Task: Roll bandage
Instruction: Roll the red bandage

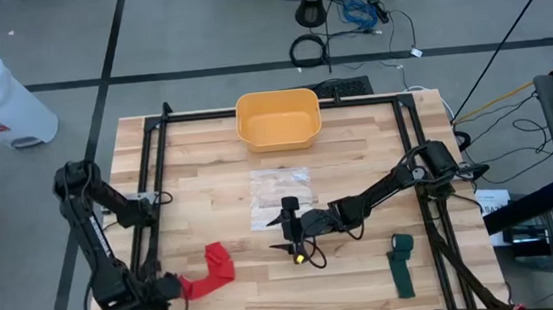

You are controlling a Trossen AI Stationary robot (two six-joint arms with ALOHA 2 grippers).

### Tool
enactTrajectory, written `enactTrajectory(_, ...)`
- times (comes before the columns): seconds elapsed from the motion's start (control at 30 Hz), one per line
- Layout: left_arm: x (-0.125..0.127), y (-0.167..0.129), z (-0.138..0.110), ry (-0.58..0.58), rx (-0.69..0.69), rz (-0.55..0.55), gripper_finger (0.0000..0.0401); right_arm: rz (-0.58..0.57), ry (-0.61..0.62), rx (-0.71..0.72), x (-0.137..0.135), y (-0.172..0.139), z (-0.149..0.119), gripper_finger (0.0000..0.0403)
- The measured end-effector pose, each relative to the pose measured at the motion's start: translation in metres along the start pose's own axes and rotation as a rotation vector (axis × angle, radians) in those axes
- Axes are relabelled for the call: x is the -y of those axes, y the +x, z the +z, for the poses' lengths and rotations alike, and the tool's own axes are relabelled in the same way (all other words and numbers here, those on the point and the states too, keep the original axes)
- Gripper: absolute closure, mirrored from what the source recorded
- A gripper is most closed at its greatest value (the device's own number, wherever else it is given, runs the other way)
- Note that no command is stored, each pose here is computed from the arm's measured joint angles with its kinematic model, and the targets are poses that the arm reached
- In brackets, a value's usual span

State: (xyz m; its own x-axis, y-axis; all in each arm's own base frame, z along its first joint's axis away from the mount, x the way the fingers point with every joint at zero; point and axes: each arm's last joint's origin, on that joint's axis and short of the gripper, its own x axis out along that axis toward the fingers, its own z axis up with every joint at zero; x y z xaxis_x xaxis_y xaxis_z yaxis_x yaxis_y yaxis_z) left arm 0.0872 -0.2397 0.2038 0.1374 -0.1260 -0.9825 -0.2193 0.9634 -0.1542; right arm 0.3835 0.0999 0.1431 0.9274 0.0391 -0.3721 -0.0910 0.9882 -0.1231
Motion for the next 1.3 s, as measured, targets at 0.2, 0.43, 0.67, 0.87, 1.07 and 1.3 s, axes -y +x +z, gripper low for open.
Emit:
enactTrajectory(0.2, -0.003, 0.017, 0.003, 0.011, -0.017, 0.124, 0.0202, -0.001, -0.044, 0.002, 0.000, 0.000, 0.000, 0.0127)
enactTrajectory(0.43, -0.003, 0.042, 0.003, 0.045, -0.044, 0.263, 0.0182, -0.003, -0.054, 0.001, 0.000, 0.000, 0.000, 0.0128)
enactTrajectory(0.67, -0.005, 0.050, 0.004, 0.042, 0.008, 0.337, 0.0200, -0.004, -0.054, -0.002, 0.000, 0.000, 0.000, 0.0128)
enactTrajectory(0.87, -0.004, 0.051, 0.006, 0.060, 0.083, 0.340, 0.0278, -0.003, -0.045, -0.007, 0.000, 0.000, -0.001, 0.0128)
enactTrajectory(1.07, -0.003, 0.051, 0.009, 0.084, 0.181, 0.341, 0.0346, -0.002, -0.024, -0.008, 0.000, 0.000, -0.001, 0.0128)
enactTrajectory(1.3, -0.002, 0.051, 0.013, 0.102, 0.316, 0.343, 0.0393, 0.002, 0.000, -0.008, -0.002, 0.000, -0.001, 0.0133)
